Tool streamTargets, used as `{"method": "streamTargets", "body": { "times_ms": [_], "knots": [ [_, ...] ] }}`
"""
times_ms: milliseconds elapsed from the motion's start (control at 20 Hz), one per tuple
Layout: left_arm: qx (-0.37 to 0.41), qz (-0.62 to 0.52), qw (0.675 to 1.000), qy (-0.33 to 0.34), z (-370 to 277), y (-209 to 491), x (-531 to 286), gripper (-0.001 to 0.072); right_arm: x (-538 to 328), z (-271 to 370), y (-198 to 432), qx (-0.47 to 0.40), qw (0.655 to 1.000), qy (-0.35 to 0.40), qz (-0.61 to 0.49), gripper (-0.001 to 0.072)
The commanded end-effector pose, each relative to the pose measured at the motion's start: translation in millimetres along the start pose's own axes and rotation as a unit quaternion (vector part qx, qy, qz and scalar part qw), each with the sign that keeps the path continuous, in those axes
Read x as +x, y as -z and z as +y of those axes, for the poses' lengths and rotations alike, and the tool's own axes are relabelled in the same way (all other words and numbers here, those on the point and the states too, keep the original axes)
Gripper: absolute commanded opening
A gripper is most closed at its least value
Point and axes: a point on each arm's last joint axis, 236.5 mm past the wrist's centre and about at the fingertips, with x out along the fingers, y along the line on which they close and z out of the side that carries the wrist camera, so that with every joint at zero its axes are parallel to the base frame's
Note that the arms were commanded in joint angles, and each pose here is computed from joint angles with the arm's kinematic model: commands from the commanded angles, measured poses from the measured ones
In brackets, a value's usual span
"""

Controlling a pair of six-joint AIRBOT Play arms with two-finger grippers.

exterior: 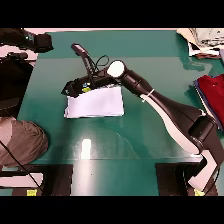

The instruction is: Fold the shirts.

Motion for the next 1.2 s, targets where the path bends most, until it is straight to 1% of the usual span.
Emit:
{"method": "streamTargets", "body": {
  "times_ms": [0,150,250,350,400,450,500,650,800,950,1050,1100,1150],
  "knots": [
    [-0.001,0.011,1.000,-0.003,3.2,5.1,-6.9,0.0029,-26.8,-38.6,8.3,-0.034,0.997,0.050,0.051,0.0233],
    [-0.001,0.017,1.000,-0.001,2.3,8.3,-7.0,0.0029,-96.1,-100.2,17.7,0.036,0.992,0.106,0.052,0.0233],
    [-0.001,0.017,1.000,-0.001,1.7,8.4,-6.8,0.0030,-143.5,-143.6,48.9,0.112,0.982,0.143,0.051,0.0233],
    [0.002,0.017,1.000,0.002,-2.2,8.3,-5.8,0.0030,-186.9,-183.0,90.9,0.191,0.964,0.182,0.038,0.0237],
    [0.010,0.016,1.000,0.006,-7.5,7.8,-3.9,0.0030,-203.8,-200.4,109.8,0.236,0.951,0.198,0.019,0.0380],
    [0.025,0.014,1.000,0.012,-15.8,7.2,-1.0,0.0029,-214.7,-212.7,123.2,0.279,0.939,0.202,-0.006,0.0599],
    [0.035,0.013,0.999,0.018,-23.3,7.1,2.4,0.0030,-220.0,-220.5,133.7,0.325,0.925,0.193,-0.033,0.0646],
    [0.054,-0.003,0.998,0.034,-47.1,1.7,8.4,0.0029,-206.8,-233.3,161.2,0.405,0.897,0.167,-0.055,0.0646],
    [0.060,-0.008,0.997,0.041,-56.7,0.2,9.5,0.0029,-165.4,-233.5,170.1,0.420,0.895,0.144,-0.029,0.0641],
    [0.060,0.007,0.997,0.042,-56.6,7.6,9.3,0.0030,-106.5,-216.5,164.4,0.431,0.897,0.093,-0.005,0.0640],
    [0.060,0.019,0.997,0.043,-57.3,12.9,9.1,0.0030,-70.4,-201.5,157.8,0.433,0.899,0.059,0.006,0.0553],
    [0.060,0.022,0.997,0.045,-58.1,14.7,8.9,0.0030,-56.6,-194.9,155.8,0.420,0.906,0.053,0.016,0.0462],
    [0.057,0.024,0.997,0.052,-61.2,15.7,8.6,0.0029,-45.4,-187.9,149.7,0.397,0.916,0.048,0.022,0.0301]
  ]
}}
